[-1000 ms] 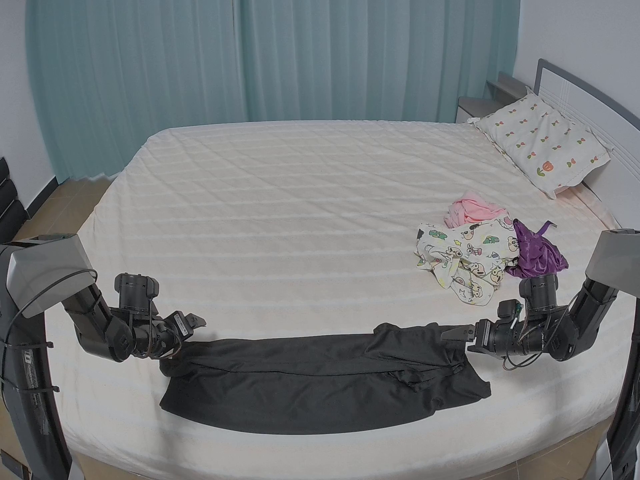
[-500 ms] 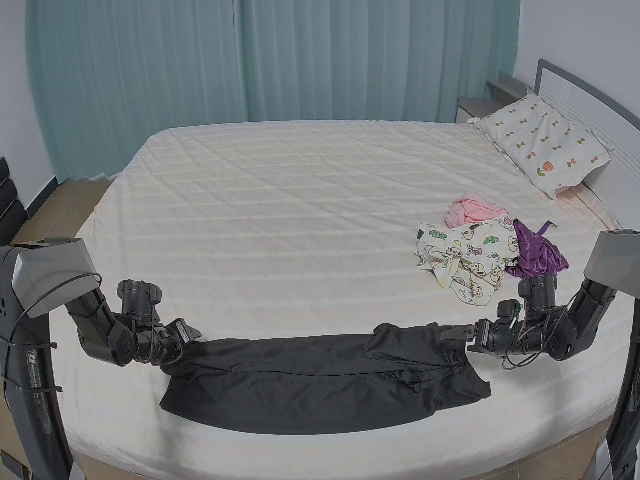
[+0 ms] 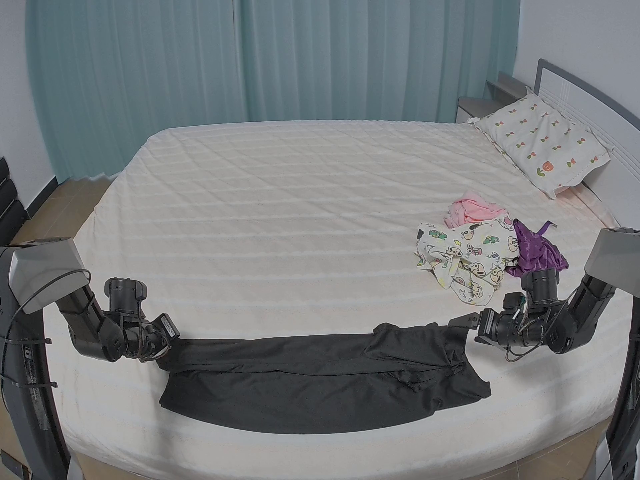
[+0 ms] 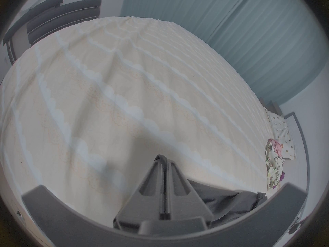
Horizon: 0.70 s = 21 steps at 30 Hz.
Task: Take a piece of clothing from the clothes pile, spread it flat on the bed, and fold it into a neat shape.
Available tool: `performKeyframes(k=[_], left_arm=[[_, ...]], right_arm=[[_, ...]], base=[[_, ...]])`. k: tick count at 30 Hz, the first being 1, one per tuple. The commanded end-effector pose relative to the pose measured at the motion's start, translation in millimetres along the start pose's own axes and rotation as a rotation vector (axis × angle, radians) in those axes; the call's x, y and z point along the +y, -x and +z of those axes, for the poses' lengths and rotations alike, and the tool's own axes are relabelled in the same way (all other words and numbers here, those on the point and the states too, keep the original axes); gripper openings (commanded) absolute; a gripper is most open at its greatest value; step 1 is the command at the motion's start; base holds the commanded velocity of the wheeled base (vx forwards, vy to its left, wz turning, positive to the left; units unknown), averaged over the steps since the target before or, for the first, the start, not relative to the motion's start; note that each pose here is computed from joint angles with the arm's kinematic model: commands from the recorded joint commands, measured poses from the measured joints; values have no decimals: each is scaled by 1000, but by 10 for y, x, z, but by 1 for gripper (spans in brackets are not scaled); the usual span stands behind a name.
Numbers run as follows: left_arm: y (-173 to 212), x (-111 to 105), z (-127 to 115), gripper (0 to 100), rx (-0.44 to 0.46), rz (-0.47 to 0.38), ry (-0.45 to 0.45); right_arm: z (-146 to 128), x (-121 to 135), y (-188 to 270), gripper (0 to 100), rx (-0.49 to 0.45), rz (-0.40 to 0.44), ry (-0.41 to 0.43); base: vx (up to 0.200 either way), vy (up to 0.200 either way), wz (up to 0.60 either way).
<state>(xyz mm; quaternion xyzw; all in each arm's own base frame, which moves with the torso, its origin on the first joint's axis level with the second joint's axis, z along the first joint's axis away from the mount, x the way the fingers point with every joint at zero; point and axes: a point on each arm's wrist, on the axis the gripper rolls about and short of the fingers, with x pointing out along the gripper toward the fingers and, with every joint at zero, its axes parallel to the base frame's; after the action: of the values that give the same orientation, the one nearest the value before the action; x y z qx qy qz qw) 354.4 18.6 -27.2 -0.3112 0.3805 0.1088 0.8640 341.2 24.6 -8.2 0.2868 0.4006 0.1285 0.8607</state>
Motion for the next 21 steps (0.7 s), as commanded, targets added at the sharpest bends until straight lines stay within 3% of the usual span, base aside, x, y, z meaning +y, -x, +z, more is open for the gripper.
performKeyframes(k=[1, 13, 18, 19, 21], left_arm=[[-15, -10, 36, 0, -12, -6, 22], [-55, -21, 57, 0, -17, -12, 58], [-59, -18, 54, 0, -16, -12, 60], [-59, -18, 54, 0, -16, -12, 60], [-59, -18, 54, 0, -16, -12, 60]], right_arm=[[0, -54, -89, 100, 6, -9, -17], [63, -156, -381, 100, -36, -82, -18], [114, -138, -565, 100, -51, -72, -72], [121, -127, -567, 0, -50, -70, -81], [119, -120, -581, 0, -48, -68, -83]], base=[[0, 0, 0], [0, 0, 0], [0, 0, 0], [0, 0, 0], [0, 0, 0]])
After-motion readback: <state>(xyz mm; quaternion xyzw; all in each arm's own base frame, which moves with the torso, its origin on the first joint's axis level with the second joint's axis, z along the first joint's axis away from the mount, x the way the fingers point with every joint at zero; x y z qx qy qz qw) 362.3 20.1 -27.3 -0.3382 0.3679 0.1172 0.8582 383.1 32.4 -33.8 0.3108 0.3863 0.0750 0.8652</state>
